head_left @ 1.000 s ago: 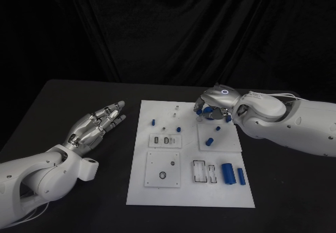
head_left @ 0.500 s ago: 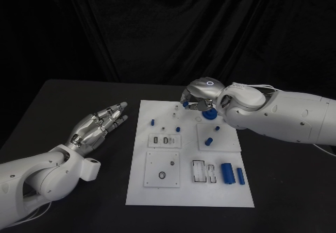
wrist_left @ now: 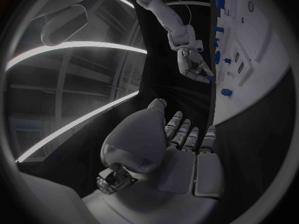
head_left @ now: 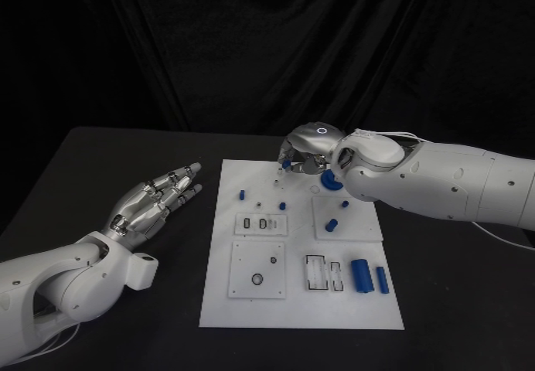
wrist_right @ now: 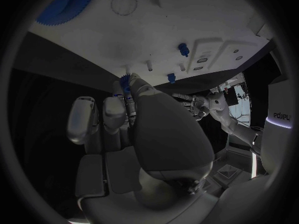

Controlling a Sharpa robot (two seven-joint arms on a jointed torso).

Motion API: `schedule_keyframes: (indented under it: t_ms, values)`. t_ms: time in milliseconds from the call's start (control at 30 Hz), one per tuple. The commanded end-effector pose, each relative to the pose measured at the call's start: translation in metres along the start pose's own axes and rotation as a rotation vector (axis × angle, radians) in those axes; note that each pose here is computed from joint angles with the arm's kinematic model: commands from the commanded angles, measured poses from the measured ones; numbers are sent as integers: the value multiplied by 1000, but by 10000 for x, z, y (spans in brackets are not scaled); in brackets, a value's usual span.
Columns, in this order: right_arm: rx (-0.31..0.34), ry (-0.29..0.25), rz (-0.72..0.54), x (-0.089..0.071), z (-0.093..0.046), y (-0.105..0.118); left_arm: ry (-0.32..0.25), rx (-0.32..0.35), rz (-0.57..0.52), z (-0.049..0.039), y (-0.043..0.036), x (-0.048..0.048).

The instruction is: Assemble the parts on the task board

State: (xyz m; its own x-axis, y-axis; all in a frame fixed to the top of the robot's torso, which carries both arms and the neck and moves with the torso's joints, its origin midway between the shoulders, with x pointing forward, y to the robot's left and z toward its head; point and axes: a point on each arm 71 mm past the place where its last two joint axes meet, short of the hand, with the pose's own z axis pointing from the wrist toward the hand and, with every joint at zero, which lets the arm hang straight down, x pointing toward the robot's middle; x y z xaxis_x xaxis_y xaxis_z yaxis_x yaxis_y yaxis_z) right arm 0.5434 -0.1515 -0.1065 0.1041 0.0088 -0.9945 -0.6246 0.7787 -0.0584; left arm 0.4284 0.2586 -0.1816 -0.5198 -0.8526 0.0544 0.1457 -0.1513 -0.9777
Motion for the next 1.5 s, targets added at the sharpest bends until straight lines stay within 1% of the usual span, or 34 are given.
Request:
schedule_keyframes:
  t_ms: [33, 467, 733, 867, 1300, 1500]
  values:
    - [12, 25, 6, 36, 13, -6, 16, 236, -13, -8, -168, 19]
    - [18, 44, 6, 125, 46, -21, 22, 232, -17, 6, -158, 26]
    - [18, 46, 7, 143, 54, -20, 19, 229, -15, -9, -163, 9]
    - [15, 39, 6, 140, 64, -16, 20, 227, -16, -9, -161, 9]
    - [-2, -22, 12, 92, 64, 30, 25, 219, -20, 2, -149, 5]
    - [-3, -24, 13, 89, 72, 40, 26, 215, -20, 8, -142, 2]
